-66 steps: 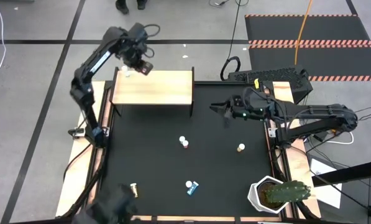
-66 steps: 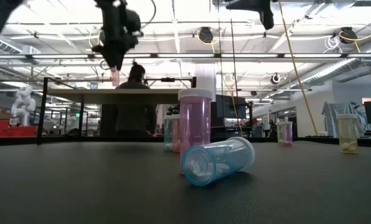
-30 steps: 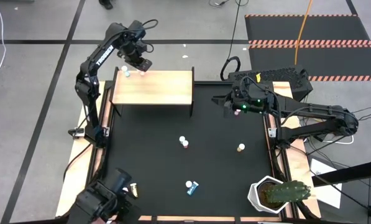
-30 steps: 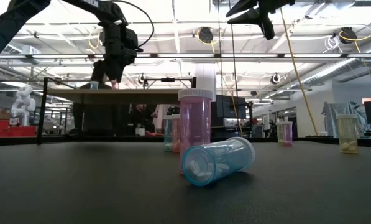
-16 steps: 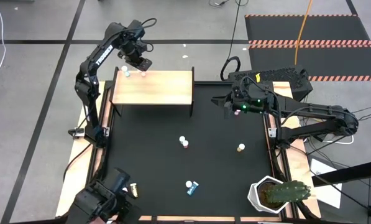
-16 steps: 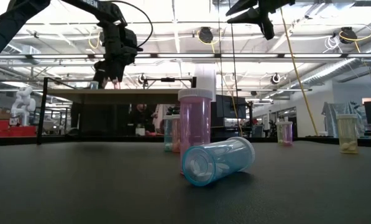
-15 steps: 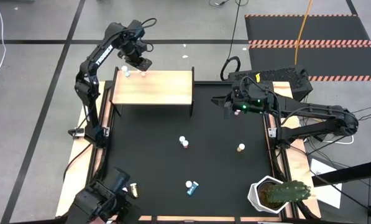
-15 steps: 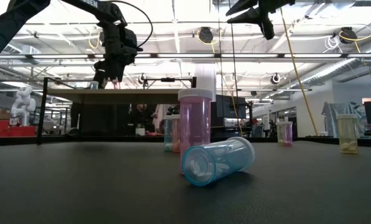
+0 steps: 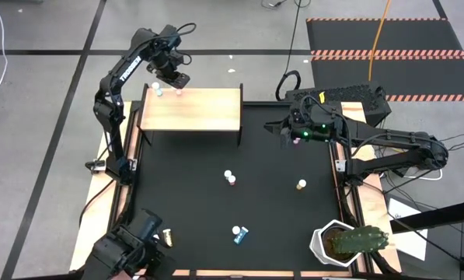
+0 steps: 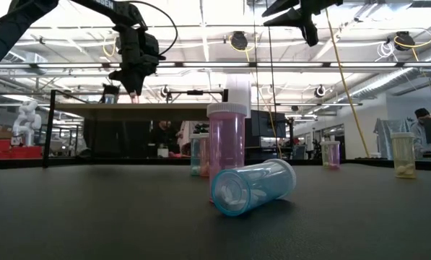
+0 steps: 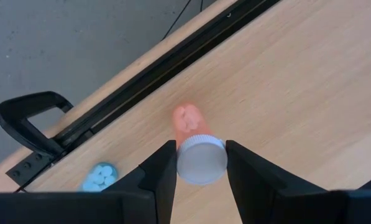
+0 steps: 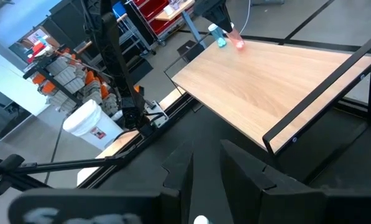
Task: Pick and place medicine bottles onto shelf by color
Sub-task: Put the top left red pill bottle on the shelf
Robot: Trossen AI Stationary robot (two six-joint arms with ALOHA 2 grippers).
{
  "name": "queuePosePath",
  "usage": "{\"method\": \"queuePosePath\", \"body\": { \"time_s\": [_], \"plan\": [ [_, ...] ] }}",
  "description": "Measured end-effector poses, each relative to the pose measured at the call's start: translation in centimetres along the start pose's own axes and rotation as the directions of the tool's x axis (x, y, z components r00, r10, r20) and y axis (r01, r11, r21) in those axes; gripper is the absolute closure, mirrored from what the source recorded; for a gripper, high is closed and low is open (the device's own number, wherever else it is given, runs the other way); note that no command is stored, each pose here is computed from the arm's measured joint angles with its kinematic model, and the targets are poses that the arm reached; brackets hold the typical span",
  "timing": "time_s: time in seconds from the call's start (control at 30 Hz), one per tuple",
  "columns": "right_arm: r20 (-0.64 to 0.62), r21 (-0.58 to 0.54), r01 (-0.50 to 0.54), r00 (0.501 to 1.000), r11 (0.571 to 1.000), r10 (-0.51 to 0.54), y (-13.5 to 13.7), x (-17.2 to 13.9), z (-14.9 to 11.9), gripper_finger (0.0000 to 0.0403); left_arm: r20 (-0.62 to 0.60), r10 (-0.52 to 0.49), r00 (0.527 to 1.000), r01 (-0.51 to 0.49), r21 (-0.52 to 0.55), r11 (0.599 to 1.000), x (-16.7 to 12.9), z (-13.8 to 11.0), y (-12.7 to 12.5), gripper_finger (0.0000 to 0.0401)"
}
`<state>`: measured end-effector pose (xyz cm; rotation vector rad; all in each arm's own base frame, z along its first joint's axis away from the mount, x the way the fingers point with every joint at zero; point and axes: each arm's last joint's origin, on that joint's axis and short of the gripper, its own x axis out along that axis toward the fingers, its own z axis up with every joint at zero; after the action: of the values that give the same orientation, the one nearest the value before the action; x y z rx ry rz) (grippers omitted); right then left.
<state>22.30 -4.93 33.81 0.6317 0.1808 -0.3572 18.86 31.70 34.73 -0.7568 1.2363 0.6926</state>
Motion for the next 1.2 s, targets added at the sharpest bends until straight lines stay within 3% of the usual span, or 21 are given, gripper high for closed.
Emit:
{"method": "queuePosePath", "body": {
  "time_s": [0.23,0.67,0.83,1.2],
  "plan": [
    [-0.001,0.000,-0.001,1.000,1.000,0.001,0.0,0.0,0.0,0.0330,-0.001,0.008,1.000,-0.008,-0.005,1.000,0.0,0.0,0.0,0.0260],
    [-0.015,0.004,-0.020,1.000,1.000,0.020,0.1,0.0,0.0,0.0330,0.000,0.009,1.000,-0.009,-0.009,1.000,0.0,0.0,0.1,0.0163],
    [-0.016,0.004,-0.022,1.000,1.000,0.022,0.1,0.0,0.0,0.0330,-0.001,0.008,1.000,-0.008,0.000,1.000,0.0,0.0,-0.1,0.0156],
    [-0.021,0.003,-0.030,0.999,1.000,0.030,0.1,0.0,-0.1,0.0330,0.019,0.006,1.000,-0.008,0.127,0.992,-0.8,-0.5,-2.5,0.0155]
  ]
}}
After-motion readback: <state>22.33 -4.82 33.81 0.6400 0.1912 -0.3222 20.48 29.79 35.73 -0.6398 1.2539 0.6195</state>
